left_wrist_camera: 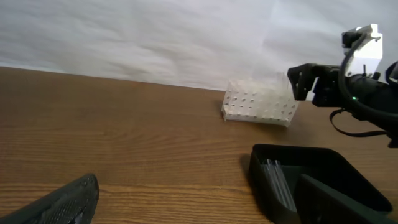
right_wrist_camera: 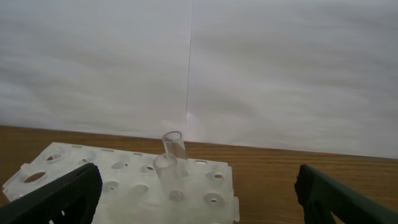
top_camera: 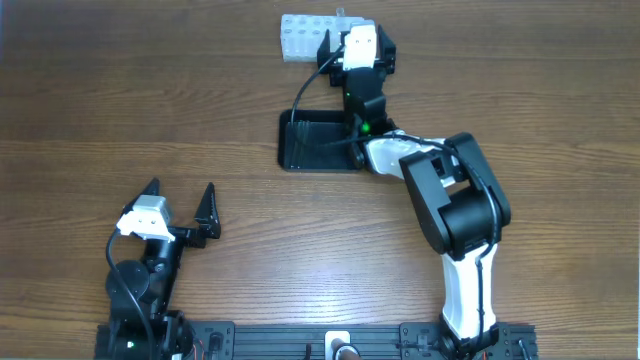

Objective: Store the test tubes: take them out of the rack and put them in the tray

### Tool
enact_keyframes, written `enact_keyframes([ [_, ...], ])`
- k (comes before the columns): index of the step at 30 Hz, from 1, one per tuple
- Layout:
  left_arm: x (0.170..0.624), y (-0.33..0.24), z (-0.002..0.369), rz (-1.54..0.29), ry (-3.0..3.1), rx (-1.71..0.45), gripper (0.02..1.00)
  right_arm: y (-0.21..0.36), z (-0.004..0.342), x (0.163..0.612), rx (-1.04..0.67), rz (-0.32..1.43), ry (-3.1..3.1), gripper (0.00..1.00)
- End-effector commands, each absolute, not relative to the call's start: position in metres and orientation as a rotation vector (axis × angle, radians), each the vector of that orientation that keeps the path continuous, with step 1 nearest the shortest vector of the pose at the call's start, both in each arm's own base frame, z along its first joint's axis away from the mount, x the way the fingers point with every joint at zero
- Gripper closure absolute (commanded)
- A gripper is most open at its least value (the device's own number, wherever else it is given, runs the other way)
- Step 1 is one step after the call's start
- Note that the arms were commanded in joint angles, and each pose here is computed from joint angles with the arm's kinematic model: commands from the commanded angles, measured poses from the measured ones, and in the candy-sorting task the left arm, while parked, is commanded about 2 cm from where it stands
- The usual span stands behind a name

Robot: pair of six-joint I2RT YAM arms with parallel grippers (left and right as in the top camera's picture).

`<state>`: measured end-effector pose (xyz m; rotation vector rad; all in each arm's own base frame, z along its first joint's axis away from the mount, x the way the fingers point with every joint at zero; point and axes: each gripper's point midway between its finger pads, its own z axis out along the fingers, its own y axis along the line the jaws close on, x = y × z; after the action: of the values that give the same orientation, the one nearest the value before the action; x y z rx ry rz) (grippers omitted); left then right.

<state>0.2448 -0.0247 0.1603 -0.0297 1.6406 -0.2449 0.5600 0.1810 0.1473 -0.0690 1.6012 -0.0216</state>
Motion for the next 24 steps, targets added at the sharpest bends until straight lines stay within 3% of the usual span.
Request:
enact_keyframes([
  [1,0.245,-0.025,0.159,-0.254,1.641,-0.032,0.018,0.182,0.156,0.566,0.012,0.004,1.576,0.009],
  [24,0.245,-0.025,0.159,-0.254,1.641,-0.032,0.02,0.174,0.141,0.579,0.084,-0.069,1.607,0.009],
])
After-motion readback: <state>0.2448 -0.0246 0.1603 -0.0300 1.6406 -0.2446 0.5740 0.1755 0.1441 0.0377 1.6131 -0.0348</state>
